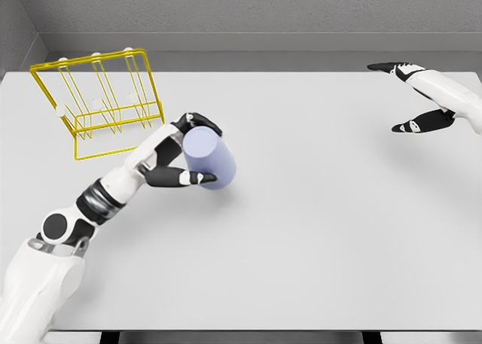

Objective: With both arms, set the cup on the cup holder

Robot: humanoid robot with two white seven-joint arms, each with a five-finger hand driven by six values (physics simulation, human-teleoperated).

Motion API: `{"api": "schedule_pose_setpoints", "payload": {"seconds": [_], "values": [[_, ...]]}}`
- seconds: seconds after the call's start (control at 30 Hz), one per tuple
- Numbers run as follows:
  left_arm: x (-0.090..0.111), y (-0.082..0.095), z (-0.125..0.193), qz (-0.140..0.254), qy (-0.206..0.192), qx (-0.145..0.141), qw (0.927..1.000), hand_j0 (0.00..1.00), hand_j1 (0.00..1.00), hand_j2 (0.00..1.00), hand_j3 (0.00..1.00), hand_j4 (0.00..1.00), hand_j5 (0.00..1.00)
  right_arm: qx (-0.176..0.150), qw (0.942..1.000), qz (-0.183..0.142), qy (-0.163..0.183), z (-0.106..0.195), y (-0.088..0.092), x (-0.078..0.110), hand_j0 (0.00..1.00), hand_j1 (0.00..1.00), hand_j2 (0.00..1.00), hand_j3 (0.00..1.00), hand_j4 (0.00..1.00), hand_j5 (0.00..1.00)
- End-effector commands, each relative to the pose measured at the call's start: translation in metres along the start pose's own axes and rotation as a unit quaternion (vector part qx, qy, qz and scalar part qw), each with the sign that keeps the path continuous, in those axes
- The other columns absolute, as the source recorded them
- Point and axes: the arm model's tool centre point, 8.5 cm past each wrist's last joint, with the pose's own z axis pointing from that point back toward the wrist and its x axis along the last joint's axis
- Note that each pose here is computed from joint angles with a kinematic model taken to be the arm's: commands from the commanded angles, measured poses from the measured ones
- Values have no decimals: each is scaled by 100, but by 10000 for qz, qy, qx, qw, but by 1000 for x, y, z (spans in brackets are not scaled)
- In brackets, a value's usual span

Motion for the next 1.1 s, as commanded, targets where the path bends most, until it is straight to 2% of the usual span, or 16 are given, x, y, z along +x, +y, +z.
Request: {"api": "schedule_pose_setpoints", "payload": {"seconds": [0.0,0.1,0.2,0.4,0.57,0.73,1.07], "values": [[22,16,10,4,-167,35,9999,30,30,30,30,30,30,-26,10000,-34,-10,-1,0,0,100,100,100,100,100,100],[36,36,22,2,-201,131,9997,30,30,30,30,30,30,-22,10000,-36,-30,-2,1,1,100,100,100,100,100,100],[58,60,21,-71,-291,156,9994,30,30,30,30,30,30,-27,10000,-42,-22,-2,1,1,100,100,100,100,100,100],[79,77,1,-130,-318,86,9994,30,30,30,30,30,30,-16,10000,-42,-28,-3,2,1,100,100,100,100,100,100],[77,103,-3,-138,-137,303,9994,30,30,30,30,30,30,-7,10000,-38,-29,-2,1,1,100,100,100,100,100,100],[71,121,0,-181,26,507,9985,30,30,30,30,30,30,-13,10000,-30,-24,-1,1,1,100,100,100,100,100,100],[65,136,3,-179,146,698,9973,30,30,30,30,30,30,16,10000,-45,-35,-2,3,2,100,100,100,100,100,100]]}}
